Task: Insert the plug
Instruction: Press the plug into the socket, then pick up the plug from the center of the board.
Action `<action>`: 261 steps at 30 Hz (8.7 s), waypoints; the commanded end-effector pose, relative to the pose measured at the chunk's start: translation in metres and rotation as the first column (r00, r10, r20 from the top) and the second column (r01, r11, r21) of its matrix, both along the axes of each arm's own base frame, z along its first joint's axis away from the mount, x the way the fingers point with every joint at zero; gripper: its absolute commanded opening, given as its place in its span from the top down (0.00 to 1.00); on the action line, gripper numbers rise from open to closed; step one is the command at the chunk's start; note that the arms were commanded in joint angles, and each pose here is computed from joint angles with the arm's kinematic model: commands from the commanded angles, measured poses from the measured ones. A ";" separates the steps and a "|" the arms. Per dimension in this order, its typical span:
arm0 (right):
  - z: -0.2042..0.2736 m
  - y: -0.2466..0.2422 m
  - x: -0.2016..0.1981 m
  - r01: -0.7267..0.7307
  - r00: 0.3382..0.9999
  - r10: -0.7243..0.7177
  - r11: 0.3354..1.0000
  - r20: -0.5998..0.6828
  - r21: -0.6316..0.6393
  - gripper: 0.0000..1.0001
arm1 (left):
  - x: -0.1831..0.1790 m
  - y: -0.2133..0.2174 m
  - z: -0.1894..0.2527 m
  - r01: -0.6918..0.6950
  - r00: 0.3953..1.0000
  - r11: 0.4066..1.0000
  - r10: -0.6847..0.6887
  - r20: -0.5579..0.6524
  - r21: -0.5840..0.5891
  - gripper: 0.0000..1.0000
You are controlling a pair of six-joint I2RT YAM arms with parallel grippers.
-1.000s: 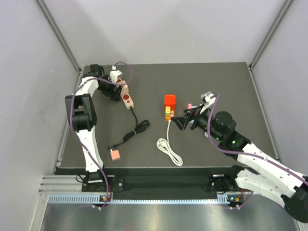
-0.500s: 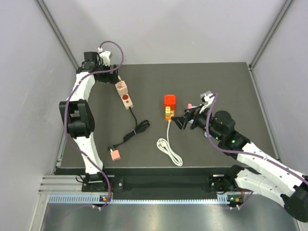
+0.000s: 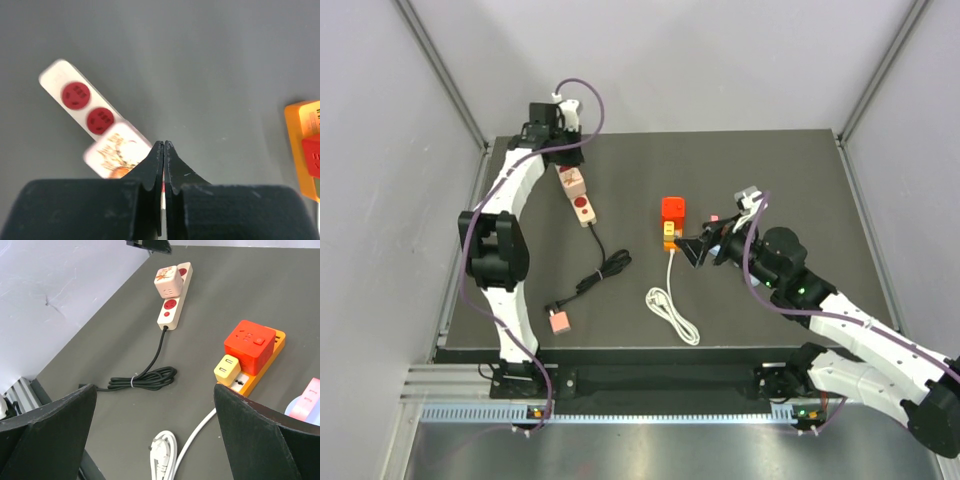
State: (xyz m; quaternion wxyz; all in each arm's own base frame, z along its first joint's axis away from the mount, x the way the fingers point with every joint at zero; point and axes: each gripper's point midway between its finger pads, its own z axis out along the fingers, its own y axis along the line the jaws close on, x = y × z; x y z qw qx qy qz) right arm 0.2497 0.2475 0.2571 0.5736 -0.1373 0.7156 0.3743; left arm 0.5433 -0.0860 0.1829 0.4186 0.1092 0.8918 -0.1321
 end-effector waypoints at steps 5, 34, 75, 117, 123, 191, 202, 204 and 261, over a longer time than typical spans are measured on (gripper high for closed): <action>0.037 -0.008 0.007 0.027 0.993 -0.032 0.999 0.116 0.043 0.00 | -0.025 0.040 -0.056 -0.326 0.928 0.933 0.347 -0.136 0.152 1.00; 0.056 -0.016 -0.010 0.027 0.999 -0.029 0.996 0.014 0.090 0.00 | -0.039 0.045 -0.098 -0.407 0.855 0.903 0.429 -0.290 0.135 1.00; -0.068 0.000 -0.033 -0.085 0.908 0.037 0.992 -0.418 -0.096 0.00 | -0.323 0.034 -0.068 -0.605 0.608 0.753 0.647 -0.461 0.258 0.47; -0.042 -0.006 -0.049 -0.118 0.932 0.096 0.992 -0.351 -0.041 0.00 | -0.380 0.025 -0.149 -0.636 0.460 0.665 0.734 -0.500 0.390 0.31; -0.037 -0.007 -0.052 -0.124 0.932 0.103 0.992 -0.347 -0.038 0.00 | -0.373 0.028 -0.158 -0.657 0.463 0.646 0.752 -0.470 0.387 0.46; 0.066 0.128 -0.009 -0.106 0.906 0.109 0.994 0.410 -0.028 1.00 | -0.304 -0.149 0.130 -0.151 0.976 0.521 -0.054 -0.209 -0.840 0.74; 0.062 0.116 -0.021 -0.135 0.884 0.137 0.990 0.448 -0.037 1.00 | -0.307 -0.142 0.133 -0.107 0.983 0.637 -0.048 -0.178 -0.763 0.38; 0.060 0.116 -0.024 -0.148 0.881 0.151 0.988 0.448 -0.042 1.00 | -0.307 -0.146 0.131 -0.096 0.979 0.650 -0.074 -0.189 -0.754 0.38; 0.053 0.101 -0.096 -0.702 0.675 0.656 0.712 0.337 0.021 1.00 | -0.374 -0.162 0.140 0.825 0.552 0.487 -0.801 0.231 -0.287 0.32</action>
